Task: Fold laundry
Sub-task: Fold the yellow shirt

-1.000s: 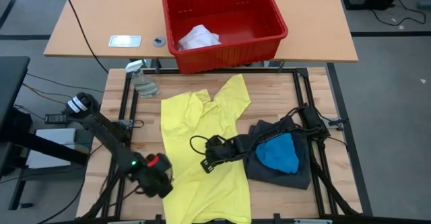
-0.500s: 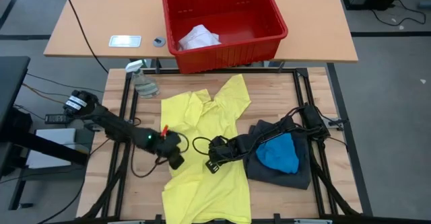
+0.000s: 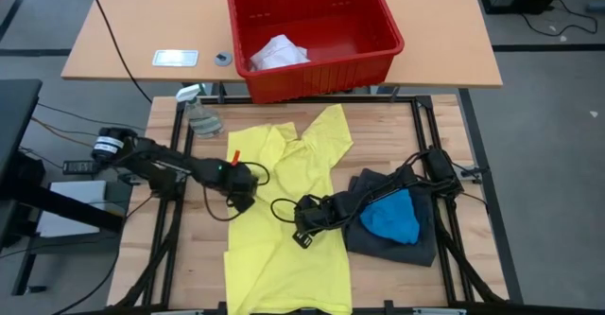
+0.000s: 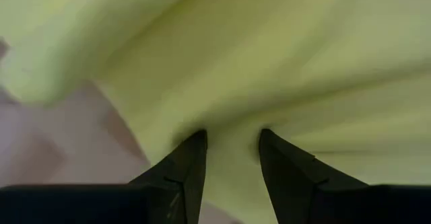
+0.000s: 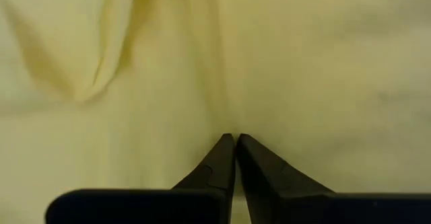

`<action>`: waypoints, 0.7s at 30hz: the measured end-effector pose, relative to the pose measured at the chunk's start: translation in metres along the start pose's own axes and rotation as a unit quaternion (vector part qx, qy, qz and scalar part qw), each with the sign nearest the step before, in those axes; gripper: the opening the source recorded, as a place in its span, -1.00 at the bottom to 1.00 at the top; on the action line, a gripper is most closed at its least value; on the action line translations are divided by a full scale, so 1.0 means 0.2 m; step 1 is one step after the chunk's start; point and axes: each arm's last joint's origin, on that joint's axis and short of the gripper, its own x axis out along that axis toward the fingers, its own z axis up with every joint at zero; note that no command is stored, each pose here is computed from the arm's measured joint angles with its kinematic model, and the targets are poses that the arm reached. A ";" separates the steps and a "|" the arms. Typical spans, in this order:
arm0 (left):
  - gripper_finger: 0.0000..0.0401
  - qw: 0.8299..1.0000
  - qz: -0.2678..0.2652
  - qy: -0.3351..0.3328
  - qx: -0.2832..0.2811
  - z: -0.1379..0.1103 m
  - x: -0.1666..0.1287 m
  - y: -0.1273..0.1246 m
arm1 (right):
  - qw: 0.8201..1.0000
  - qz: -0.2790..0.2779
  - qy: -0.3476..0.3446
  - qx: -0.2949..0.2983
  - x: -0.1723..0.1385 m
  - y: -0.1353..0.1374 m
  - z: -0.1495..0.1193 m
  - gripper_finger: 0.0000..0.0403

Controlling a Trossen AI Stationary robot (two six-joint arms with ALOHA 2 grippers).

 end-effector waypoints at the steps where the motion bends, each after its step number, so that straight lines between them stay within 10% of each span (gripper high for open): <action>1: -0.29 1.000 0.003 0.002 0.005 0.02 -0.01 0.01 | 1.000 0.000 0.000 -0.004 0.00 0.00 0.00 -0.82; 10: -0.28 0.998 -0.054 -0.022 0.003 0.05 -0.29 0.01 | 1.000 -0.013 -0.008 -0.003 -0.05 -0.04 0.06 -0.82; 21: -0.28 0.970 -0.237 -0.056 -0.021 -0.39 -0.37 -0.23 | 1.000 0.018 -0.011 0.019 -0.18 0.04 0.00 -0.82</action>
